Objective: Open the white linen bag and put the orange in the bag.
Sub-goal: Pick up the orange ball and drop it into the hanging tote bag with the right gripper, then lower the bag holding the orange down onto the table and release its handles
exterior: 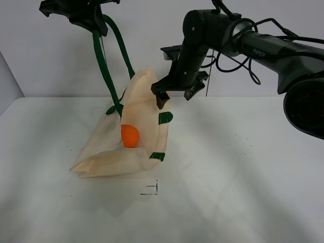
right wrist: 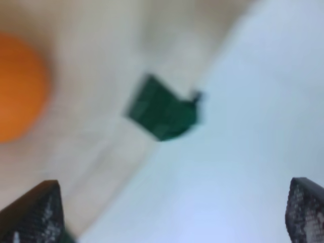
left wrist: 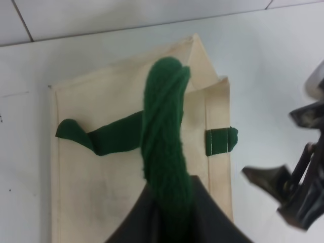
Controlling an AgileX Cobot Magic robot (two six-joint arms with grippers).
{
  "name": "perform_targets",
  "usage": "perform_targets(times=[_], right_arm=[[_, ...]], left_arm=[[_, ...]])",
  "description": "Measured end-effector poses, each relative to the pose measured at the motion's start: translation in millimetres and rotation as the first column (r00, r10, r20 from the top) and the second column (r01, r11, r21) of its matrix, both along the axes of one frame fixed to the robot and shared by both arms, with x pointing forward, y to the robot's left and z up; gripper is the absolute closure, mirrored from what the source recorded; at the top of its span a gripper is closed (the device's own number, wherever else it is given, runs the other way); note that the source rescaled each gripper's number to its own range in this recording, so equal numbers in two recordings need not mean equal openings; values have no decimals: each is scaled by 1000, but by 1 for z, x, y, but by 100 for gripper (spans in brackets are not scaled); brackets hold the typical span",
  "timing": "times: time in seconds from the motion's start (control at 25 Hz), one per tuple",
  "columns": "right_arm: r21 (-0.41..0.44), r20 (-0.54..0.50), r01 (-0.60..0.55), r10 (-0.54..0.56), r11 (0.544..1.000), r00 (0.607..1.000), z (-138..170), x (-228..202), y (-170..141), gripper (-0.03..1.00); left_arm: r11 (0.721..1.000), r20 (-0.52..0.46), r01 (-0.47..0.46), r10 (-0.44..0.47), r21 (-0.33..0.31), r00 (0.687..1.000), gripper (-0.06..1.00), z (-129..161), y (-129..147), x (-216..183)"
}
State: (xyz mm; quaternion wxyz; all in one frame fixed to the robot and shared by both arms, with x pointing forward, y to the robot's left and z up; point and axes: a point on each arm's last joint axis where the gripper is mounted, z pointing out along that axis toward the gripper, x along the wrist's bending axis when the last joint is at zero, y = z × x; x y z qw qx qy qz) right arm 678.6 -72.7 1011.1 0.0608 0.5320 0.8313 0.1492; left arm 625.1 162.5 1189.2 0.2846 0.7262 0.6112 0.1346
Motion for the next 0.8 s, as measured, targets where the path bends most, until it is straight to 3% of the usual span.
perform_targets(times=[0.24, 0.6, 0.8], right_arm=[[-24, -6, 107, -107, 994, 994, -5, 26, -58, -3], [-40, 2, 344, -344, 938, 939, -5, 54, -185, -3], [-37, -1, 366, -366, 930, 931, -5, 54, -201, -3]], left_arm=[[1000, 0, 0, 0, 1, 1000, 94, 0, 0, 0], [1000, 0, 0, 0, 1, 1000, 94, 0, 0, 0], [1000, 0, 0, 0, 1, 1000, 94, 0, 0, 0]])
